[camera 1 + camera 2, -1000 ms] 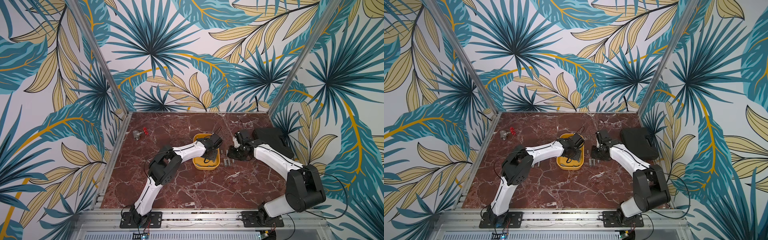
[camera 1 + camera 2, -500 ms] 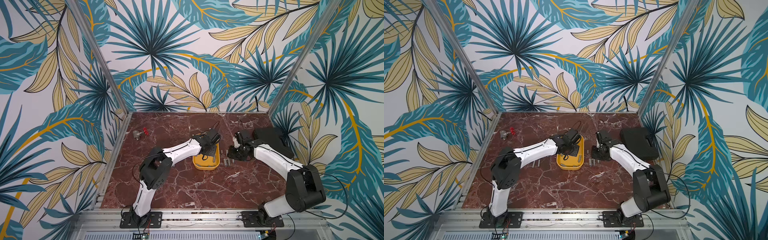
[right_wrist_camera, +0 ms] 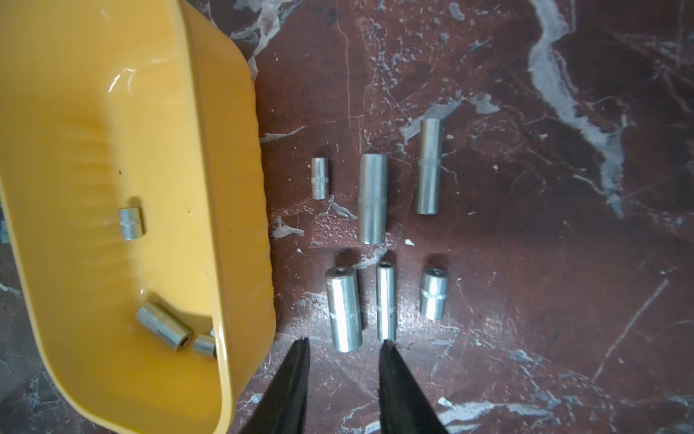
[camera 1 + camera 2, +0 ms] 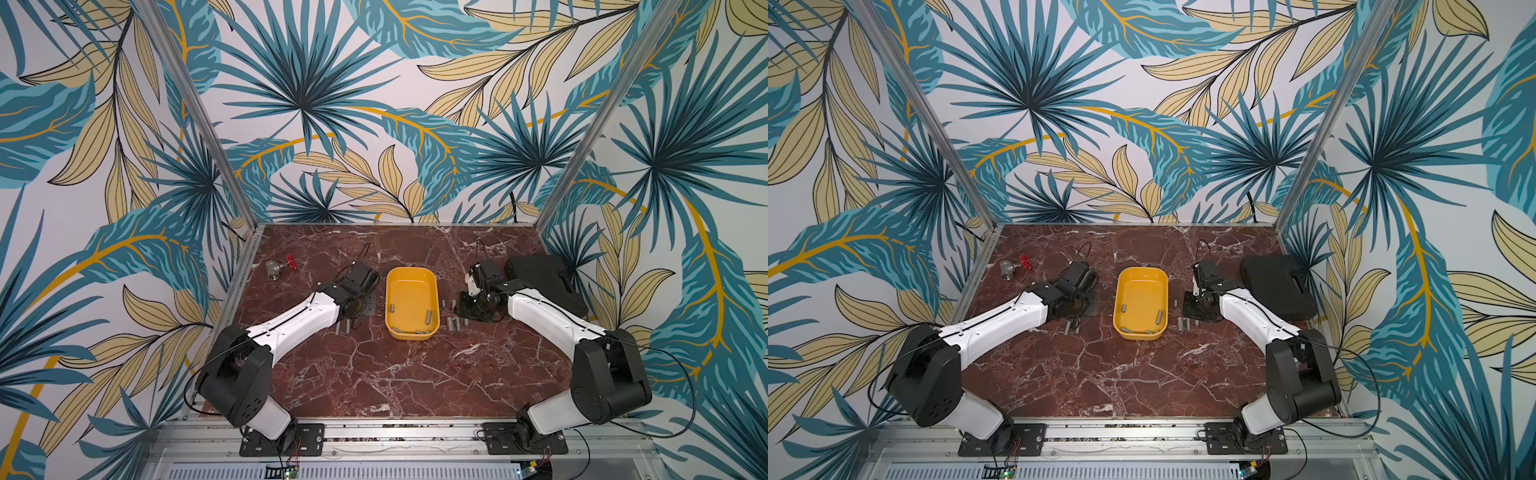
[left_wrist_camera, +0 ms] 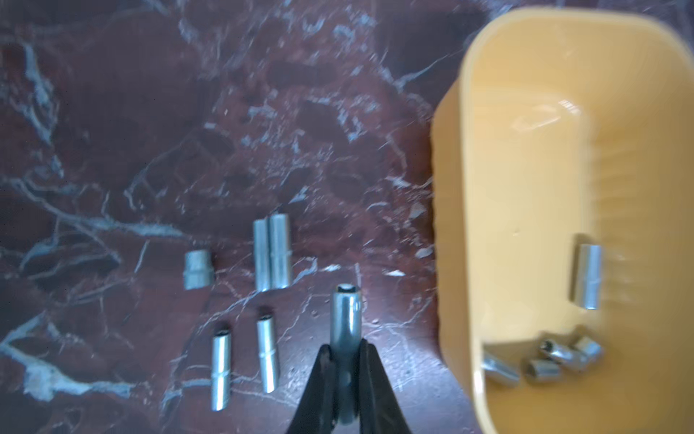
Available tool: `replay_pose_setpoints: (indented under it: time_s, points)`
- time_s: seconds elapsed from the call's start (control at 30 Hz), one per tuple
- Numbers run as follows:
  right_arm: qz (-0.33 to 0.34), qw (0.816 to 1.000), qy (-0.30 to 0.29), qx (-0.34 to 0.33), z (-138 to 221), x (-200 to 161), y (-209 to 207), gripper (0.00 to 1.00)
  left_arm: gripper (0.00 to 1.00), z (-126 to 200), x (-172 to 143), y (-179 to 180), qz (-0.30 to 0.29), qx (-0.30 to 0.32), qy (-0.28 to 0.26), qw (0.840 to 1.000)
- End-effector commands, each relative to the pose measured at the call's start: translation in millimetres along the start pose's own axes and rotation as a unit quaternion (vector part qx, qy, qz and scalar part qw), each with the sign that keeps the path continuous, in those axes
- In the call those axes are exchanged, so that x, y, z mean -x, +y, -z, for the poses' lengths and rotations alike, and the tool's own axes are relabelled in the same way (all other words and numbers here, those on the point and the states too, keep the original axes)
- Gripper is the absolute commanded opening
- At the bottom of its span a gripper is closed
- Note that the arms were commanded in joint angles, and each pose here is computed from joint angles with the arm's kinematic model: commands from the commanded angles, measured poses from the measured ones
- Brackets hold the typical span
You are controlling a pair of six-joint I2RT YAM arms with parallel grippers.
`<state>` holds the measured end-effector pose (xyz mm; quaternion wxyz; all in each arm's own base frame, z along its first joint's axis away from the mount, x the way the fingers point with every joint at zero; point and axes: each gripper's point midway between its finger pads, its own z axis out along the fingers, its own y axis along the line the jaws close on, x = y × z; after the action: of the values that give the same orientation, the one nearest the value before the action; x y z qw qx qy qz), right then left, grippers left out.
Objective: Take out the socket from the storage box
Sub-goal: Place the socket head at the center of the board.
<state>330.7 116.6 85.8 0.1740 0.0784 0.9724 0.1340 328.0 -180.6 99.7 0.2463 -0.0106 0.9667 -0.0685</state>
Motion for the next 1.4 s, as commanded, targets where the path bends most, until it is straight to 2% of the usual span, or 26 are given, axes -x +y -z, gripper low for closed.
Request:
replay_pose_setpoints:
  time_s: [0.0,0.2,0.53,0.8,1.17,1.37]
  points:
    - [-0.008,1.000,0.015,-0.001,-8,-9,-4,0.33,0.08,-7,-19,10,0.020,0.001,0.015,1.000]
    - [-0.008,1.000,0.017,-0.003,-9,-10,-5,0.33,0.09,-31,-42,15,0.026,0.008,0.052,0.998]
    - [-0.007,1.000,0.016,-0.004,-8,-12,-6,0.33,0.09,-55,-59,22,0.024,0.028,0.082,0.996]
    - [-0.007,1.000,0.017,-0.003,-8,-12,-6,0.33,0.12,-58,-62,30,0.022,0.043,0.085,0.995]
    - [-0.005,1.000,0.015,0.000,-6,-9,-3,0.34,0.28,-58,-62,33,0.024,0.048,0.082,0.995]
    - [0.005,1.000,0.004,0.007,5,3,5,0.34,0.29,-53,-56,30,0.022,0.042,0.073,0.996]
